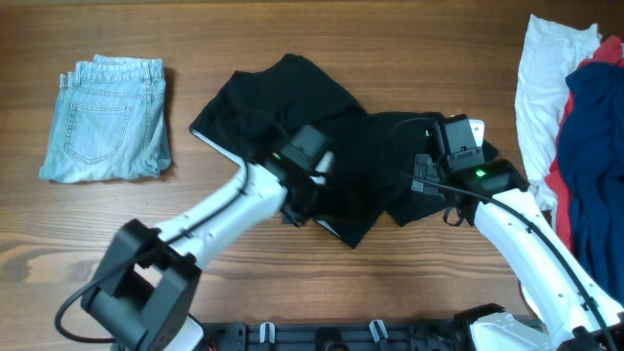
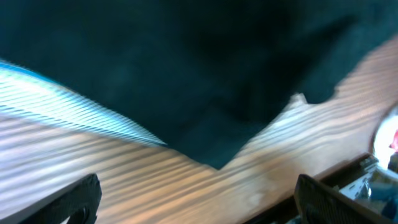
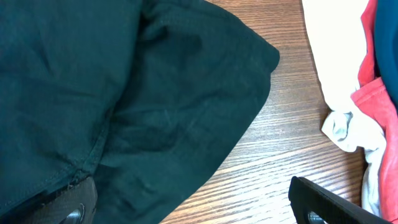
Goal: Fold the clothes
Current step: 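Grasp the black garment's left edge with the left gripper and drag it left, then stretch the black garment apart, left gripper pulling left, right gripper right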
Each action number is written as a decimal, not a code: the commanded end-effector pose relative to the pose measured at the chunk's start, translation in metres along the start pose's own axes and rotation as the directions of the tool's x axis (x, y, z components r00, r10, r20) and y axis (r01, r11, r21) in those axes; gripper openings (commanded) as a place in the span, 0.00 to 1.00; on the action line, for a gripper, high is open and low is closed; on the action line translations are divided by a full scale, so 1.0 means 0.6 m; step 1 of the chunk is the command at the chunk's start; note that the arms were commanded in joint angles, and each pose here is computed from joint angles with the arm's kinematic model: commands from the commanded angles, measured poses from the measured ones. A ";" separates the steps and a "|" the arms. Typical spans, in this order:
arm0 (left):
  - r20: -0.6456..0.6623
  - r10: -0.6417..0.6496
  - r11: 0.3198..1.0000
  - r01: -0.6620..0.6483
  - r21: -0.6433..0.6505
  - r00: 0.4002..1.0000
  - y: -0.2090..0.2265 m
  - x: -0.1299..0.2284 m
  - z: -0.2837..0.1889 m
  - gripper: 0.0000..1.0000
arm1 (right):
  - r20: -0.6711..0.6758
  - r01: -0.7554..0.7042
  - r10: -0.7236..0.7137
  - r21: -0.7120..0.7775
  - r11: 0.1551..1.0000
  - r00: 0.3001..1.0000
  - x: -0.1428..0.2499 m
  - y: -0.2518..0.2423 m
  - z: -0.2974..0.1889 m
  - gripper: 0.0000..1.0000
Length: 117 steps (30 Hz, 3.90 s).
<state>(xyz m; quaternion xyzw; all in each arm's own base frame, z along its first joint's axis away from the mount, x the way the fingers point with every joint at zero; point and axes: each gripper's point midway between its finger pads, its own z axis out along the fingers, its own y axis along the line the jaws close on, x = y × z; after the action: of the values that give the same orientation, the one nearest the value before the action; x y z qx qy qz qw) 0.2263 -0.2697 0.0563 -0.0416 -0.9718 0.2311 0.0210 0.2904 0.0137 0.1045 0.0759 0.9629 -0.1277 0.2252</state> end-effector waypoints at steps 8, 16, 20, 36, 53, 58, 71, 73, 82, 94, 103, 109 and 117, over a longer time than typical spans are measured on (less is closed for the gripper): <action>0.167 0.288 0.950 -0.259 -0.175 0.943 -0.064 0.023 0.065 1.00 | -0.022 -0.257 0.261 0.097 0.961 0.965 0.018 -0.045 -0.006 1.00; 0.159 0.528 0.833 -0.472 -0.289 0.834 -0.058 0.001 0.102 1.00 | -0.102 -0.359 0.360 0.035 0.933 0.927 0.027 -0.075 0.000 1.00; 0.121 0.539 0.815 -0.479 -0.327 0.834 -0.036 0.000 0.126 0.95 | -0.115 -0.363 0.364 0.037 0.931 0.924 0.032 -0.076 0.000 1.00; -0.105 0.280 0.565 -0.252 -0.786 0.954 0.199 0.045 0.004 0.04 | -0.200 -0.320 0.303 -0.055 0.946 0.932 0.052 -0.045 -0.001 1.00; 0.083 0.000 0.766 0.053 -0.641 0.997 0.239 -0.016 -0.029 0.04 | -0.565 -0.439 0.280 -0.166 0.883 0.776 0.237 0.038 0.029 0.99; 0.150 0.030 0.796 0.067 -0.601 0.988 0.215 -0.028 -0.059 0.04 | -0.581 -0.464 0.273 -0.208 0.861 0.767 0.252 0.056 0.038 0.97; 0.256 0.064 0.837 0.088 -0.540 0.964 0.192 -0.038 -0.129 0.04 | -0.552 -0.482 0.299 -0.221 0.848 0.778 0.239 0.060 0.048 0.04; 0.279 0.055 0.836 0.109 -0.539 0.959 0.202 -0.041 -0.150 0.04 | -0.546 -0.482 0.301 -0.221 0.848 0.781 0.237 0.060 0.049 0.04; 0.455 0.032 0.858 0.209 -0.469 0.890 0.238 -0.076 -0.254 0.04 | -0.383 -0.473 0.384 -0.171 0.864 0.840 0.156 0.025 0.060 0.04; 0.633 0.054 0.956 0.142 -0.256 0.772 0.160 -0.080 -0.343 0.11 | 0.158 -0.403 0.407 -0.060 0.913 0.900 -0.158 -0.144 -0.120 0.17; 0.266 -0.036 0.999 0.044 -0.021 0.963 0.099 0.048 -0.262 0.18 | -0.207 -0.314 0.332 0.113 0.943 0.920 0.011 -0.144 -0.081 0.28; 0.142 -0.044 0.998 0.050 -0.039 0.989 0.098 0.101 -0.247 0.16 | -0.298 -0.251 0.255 0.053 0.966 0.920 0.038 -0.126 -0.088 0.31; 0.231 -0.040 0.995 0.060 -0.082 0.972 0.105 0.059 -0.243 0.21 | -0.251 -0.258 0.245 -0.019 0.966 0.937 0.009 -0.108 -0.079 0.52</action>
<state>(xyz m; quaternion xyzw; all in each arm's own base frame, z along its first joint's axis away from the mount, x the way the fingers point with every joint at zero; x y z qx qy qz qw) 0.1945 -0.1498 0.1653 -0.0080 -0.9737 0.2141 -0.0774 0.2454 -0.0405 0.1603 0.2128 0.9664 -0.0840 0.1169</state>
